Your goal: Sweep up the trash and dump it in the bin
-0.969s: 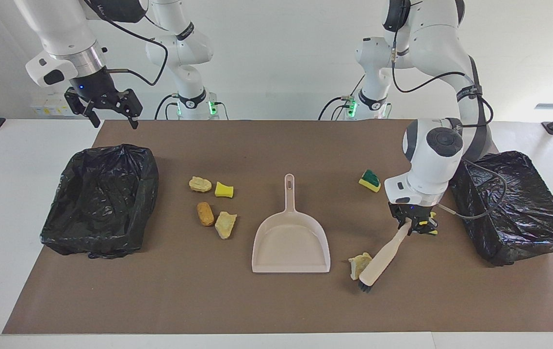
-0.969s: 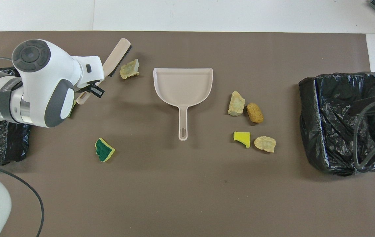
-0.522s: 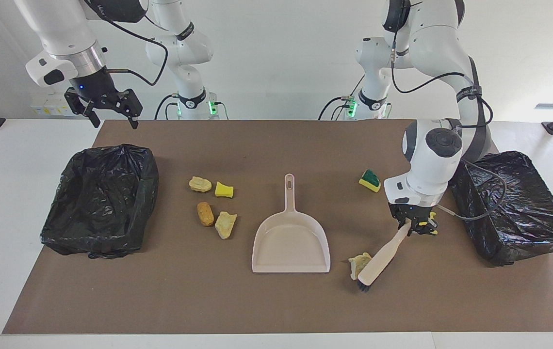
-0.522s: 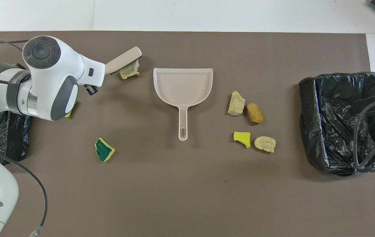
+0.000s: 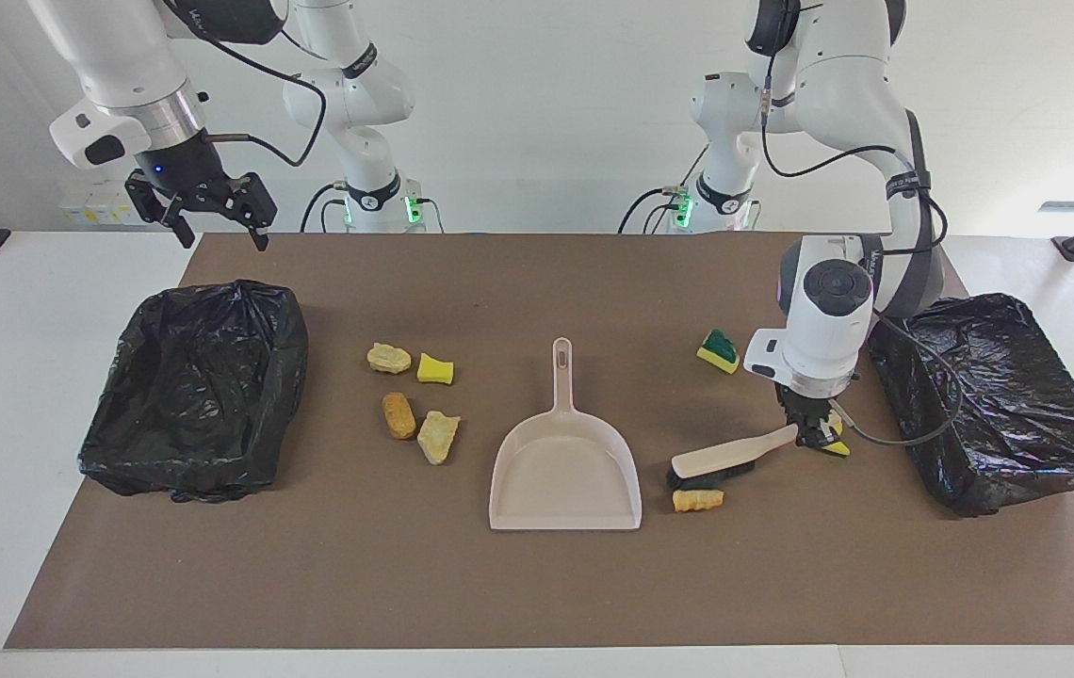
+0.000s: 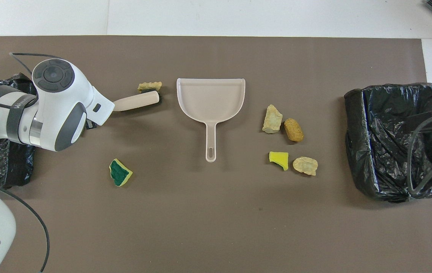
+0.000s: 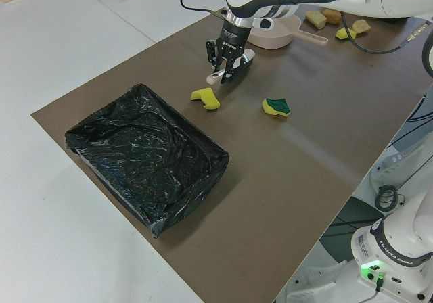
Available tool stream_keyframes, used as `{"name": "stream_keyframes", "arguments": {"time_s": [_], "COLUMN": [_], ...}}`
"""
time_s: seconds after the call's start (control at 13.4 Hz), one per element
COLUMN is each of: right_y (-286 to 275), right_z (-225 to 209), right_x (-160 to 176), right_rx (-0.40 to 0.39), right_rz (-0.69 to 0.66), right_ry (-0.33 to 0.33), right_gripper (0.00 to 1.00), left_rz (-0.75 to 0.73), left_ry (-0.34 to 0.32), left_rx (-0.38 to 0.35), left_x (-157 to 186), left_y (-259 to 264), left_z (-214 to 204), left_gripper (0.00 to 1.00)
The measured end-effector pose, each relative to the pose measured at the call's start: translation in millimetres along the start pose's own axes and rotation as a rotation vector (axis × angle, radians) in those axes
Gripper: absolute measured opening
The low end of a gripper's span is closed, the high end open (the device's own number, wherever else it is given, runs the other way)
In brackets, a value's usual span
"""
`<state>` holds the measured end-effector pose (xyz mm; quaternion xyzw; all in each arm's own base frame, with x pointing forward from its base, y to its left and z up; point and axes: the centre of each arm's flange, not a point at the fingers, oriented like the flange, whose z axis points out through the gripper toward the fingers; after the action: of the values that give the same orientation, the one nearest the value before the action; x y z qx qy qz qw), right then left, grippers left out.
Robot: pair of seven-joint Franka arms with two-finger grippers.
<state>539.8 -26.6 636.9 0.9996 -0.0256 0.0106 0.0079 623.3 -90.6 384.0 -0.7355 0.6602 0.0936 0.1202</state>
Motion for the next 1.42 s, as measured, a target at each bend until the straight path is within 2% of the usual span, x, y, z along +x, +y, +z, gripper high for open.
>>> {"name": "stream_keyframes", "arguments": {"time_s": [0.22, 0.45, 0.82, 1.19, 1.42], "right_y": [0, 0, 0, 0, -1], "right_z": [0, 0, 0, 0, 0], "right_x": [0, 0, 0, 0, 0], "right_rx": [0.000, 0.000, 0.000, 0.000, 0.000], "right_rz": [0.000, 0.000, 0.000, 0.000, -0.024], "right_ry": [0.000, 0.000, 0.000, 0.000, -0.001], "right_gripper": [1.00, 1.00, 1.00, 1.00, 1.00], "left_rz": [-0.037, -0.086, -0.115, -0.152, -0.095], "left_ry": [0.035, 0.126, 0.196, 0.224, 0.158], "left_rx": [0.074, 0.166, 0.200, 0.211, 0.222], "left_x": [-9, 1, 33, 82, 92], "left_y": [-10, -25, -55, -75, -69], "left_z": [-27, -37, 0, 21, 29], "left_gripper": [0.27, 0.27, 0.27, 0.27, 0.27]}}
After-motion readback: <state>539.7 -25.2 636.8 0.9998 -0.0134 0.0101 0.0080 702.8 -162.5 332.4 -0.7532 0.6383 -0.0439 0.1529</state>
